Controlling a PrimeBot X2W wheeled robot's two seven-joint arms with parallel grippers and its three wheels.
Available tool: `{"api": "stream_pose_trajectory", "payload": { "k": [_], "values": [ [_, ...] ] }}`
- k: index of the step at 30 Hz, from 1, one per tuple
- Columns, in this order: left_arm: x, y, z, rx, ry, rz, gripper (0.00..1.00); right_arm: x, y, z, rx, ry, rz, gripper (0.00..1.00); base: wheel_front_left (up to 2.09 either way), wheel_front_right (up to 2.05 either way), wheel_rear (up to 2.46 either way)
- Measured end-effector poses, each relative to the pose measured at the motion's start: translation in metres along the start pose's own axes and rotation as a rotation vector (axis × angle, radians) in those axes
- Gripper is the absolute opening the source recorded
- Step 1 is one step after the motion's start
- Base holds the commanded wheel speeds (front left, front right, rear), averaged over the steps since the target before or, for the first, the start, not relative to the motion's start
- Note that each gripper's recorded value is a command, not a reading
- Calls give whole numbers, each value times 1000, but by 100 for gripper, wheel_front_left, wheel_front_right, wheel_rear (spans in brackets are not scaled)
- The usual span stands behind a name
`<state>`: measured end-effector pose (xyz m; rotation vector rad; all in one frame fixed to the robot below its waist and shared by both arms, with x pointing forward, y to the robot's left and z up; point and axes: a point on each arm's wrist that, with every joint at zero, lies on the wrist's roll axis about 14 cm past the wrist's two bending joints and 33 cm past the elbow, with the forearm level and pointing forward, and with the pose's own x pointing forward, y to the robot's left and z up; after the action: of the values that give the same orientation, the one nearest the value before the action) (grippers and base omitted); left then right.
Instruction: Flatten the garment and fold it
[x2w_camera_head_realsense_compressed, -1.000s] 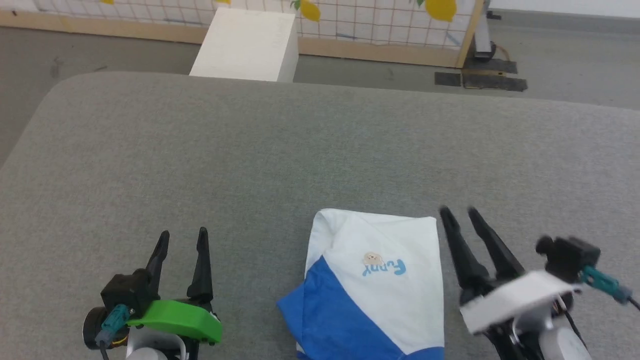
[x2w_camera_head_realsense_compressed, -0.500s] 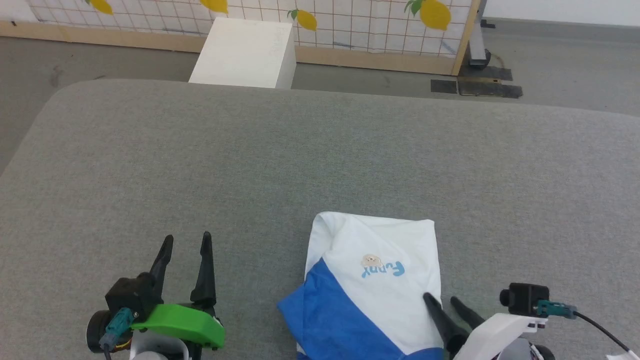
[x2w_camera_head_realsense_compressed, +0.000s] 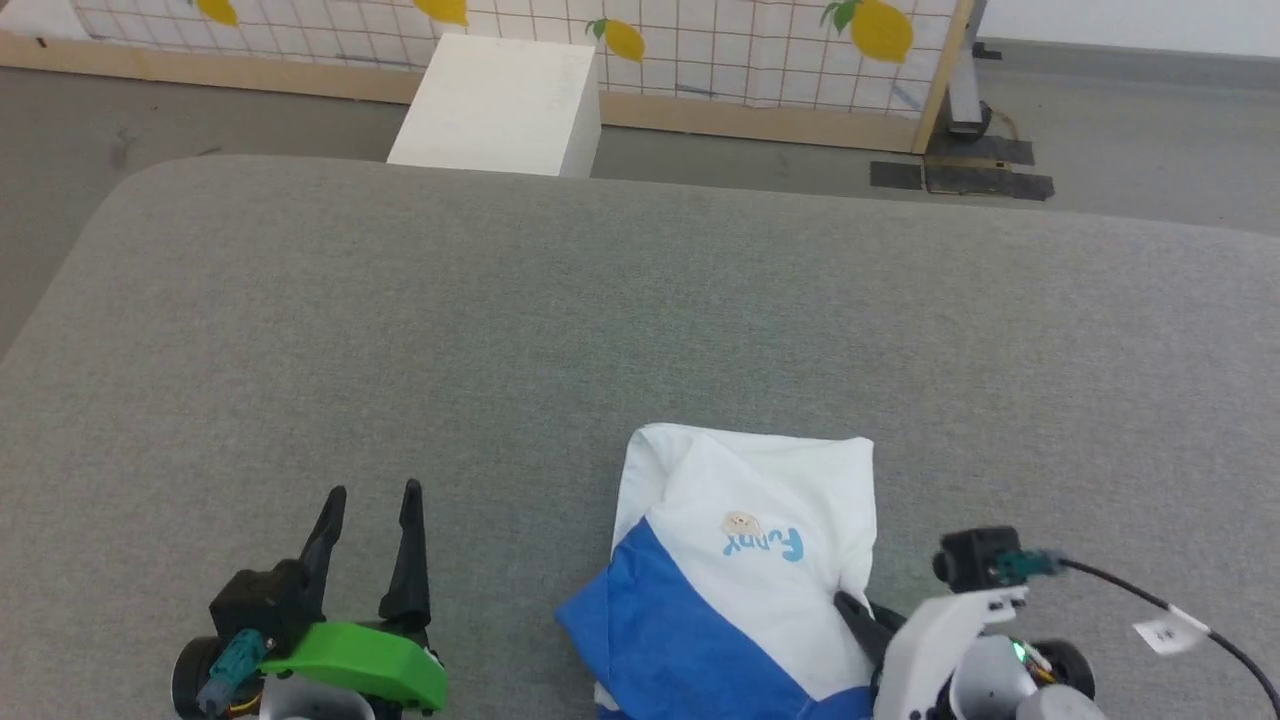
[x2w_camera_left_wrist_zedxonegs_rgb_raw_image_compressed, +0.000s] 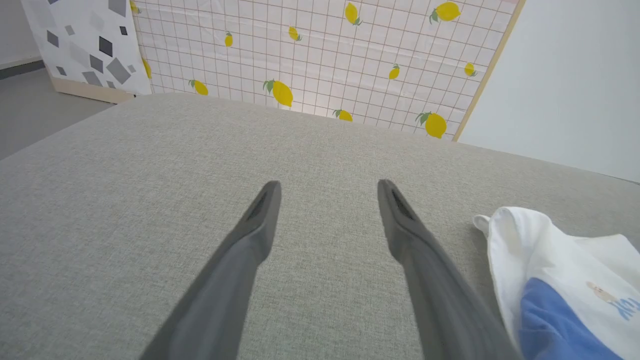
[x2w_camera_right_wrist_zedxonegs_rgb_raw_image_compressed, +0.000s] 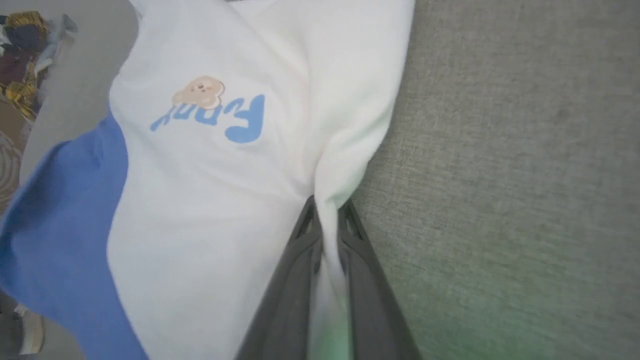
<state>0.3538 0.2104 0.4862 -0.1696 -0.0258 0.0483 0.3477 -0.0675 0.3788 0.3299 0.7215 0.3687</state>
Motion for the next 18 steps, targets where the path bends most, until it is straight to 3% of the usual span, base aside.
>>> {"api": "stream_pose_trajectory", "payload": {
  "k": [8,14,18],
  "values": [
    [15,-22,-3,-9,2,-64,100,-24,-40,65,-501,4,-231,0,0,0,0],
    [38,-53,-4,-21,-4,-154,100,-67,-114,114,-661,0,-462,0,0,0,0],
    [60,-81,-3,-25,-19,-231,100,-100,-165,142,-688,-13,-615,0,0,0,0]
  ]
}}
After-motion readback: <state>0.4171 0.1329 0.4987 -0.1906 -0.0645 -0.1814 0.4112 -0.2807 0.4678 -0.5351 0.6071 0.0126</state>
